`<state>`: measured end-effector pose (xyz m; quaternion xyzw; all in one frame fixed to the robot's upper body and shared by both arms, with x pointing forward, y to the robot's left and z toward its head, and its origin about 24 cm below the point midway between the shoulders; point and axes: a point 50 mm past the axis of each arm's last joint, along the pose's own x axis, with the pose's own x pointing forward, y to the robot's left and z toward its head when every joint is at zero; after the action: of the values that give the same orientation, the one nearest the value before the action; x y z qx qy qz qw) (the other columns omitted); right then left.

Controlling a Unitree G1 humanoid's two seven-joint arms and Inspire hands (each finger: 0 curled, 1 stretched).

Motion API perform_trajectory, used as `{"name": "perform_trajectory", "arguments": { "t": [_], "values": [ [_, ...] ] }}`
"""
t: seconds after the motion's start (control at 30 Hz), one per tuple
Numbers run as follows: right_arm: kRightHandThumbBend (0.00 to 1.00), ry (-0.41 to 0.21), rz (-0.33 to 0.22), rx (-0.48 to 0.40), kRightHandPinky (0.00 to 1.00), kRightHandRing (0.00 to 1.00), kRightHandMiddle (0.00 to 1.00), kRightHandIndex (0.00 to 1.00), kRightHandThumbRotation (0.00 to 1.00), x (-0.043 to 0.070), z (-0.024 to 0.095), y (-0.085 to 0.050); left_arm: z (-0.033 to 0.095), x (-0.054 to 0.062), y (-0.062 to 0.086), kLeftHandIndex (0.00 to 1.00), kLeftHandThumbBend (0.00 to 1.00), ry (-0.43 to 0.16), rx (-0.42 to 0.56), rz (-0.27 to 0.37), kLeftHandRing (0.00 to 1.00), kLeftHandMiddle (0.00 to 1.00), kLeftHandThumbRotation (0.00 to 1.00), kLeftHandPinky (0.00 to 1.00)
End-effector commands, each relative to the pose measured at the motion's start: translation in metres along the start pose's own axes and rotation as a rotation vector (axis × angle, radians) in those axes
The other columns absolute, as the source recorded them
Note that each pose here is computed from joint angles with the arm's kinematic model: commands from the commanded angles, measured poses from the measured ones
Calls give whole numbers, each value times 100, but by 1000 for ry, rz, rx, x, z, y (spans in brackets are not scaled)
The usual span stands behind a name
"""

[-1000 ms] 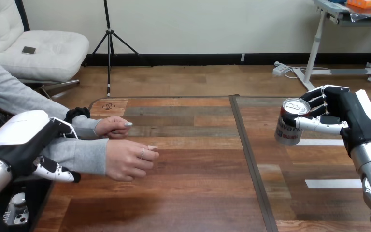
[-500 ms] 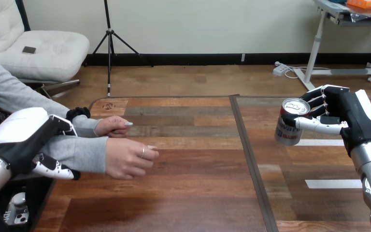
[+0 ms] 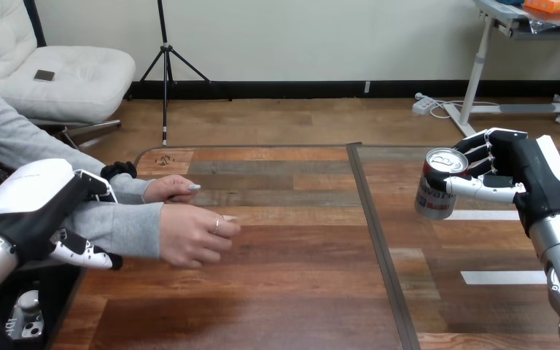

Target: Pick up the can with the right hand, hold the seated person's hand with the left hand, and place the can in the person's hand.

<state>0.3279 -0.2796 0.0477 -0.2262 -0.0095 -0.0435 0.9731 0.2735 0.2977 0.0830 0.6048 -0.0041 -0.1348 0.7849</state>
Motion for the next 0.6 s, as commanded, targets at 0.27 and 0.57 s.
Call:
{"name": "perform_trajectory", "arguments": {
  "t": [0.27,0.57],
  "values": [
    [71,-189,-54,6,33,37,42,45,0,24,47,-11,12,6,22,44,79,-75,12,110,35,42,0,30],
    [70,-189,-44,16,34,38,42,45,0,24,47,-10,17,8,20,44,77,-89,-10,116,37,43,0,32]
  ]
}}
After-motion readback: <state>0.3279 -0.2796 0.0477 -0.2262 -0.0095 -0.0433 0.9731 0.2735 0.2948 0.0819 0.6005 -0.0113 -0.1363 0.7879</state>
